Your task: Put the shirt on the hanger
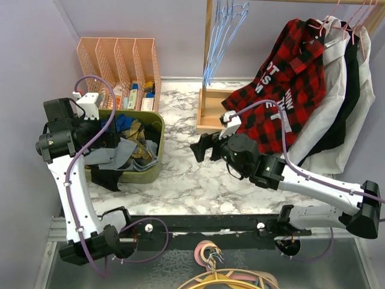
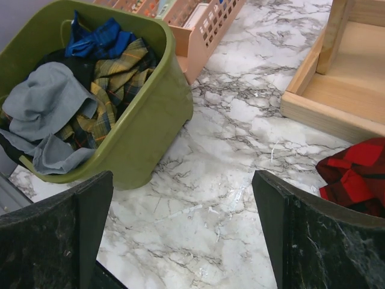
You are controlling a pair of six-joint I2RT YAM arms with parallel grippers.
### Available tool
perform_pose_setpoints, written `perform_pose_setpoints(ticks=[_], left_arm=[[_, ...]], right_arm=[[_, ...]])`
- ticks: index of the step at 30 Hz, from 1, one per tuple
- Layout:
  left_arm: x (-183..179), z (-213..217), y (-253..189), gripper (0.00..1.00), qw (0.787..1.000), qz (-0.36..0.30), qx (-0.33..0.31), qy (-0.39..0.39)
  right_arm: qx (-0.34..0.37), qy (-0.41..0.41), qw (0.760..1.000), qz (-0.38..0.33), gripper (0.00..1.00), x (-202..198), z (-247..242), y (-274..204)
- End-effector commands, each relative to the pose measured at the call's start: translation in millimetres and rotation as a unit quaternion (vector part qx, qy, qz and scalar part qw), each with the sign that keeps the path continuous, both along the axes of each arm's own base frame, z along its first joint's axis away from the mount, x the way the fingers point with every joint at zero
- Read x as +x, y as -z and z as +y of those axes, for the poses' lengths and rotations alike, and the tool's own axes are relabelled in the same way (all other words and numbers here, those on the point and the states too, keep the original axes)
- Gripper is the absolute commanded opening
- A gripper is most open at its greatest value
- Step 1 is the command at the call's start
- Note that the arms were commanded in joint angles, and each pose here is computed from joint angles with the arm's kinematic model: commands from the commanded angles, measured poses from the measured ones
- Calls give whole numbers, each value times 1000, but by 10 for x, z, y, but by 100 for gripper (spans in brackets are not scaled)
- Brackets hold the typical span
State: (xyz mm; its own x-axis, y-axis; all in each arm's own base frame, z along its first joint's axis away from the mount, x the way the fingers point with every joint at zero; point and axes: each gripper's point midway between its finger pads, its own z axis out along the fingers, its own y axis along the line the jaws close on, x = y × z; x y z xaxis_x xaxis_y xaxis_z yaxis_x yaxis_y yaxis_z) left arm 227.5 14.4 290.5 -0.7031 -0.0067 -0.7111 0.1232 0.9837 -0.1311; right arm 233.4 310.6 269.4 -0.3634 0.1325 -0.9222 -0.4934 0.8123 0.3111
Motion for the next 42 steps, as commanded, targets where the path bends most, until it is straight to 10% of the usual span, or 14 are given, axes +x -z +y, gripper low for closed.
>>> perform_pose_setpoints(ticks=[1, 21, 30, 34, 42], left_arm=[[166, 260, -189, 99, 996, -32, 28, -78], [148, -21, 202, 89, 977, 79, 76, 184], [491, 279, 685, 88, 972, 112, 144, 145], [662, 288, 848, 67, 974, 133, 127, 132], [660, 172, 1029, 54, 968, 155, 129, 151]], right_arm=[[-1, -23, 999, -24, 99, 28, 142, -187], [0, -84, 996, -41, 99, -254, -24, 177], [-10, -116, 993, -29, 99, -262, 197, 298], [-12, -114, 993, -20, 99, -264, 193, 363], [-19, -106, 994, -13, 99, -264, 146, 441]])
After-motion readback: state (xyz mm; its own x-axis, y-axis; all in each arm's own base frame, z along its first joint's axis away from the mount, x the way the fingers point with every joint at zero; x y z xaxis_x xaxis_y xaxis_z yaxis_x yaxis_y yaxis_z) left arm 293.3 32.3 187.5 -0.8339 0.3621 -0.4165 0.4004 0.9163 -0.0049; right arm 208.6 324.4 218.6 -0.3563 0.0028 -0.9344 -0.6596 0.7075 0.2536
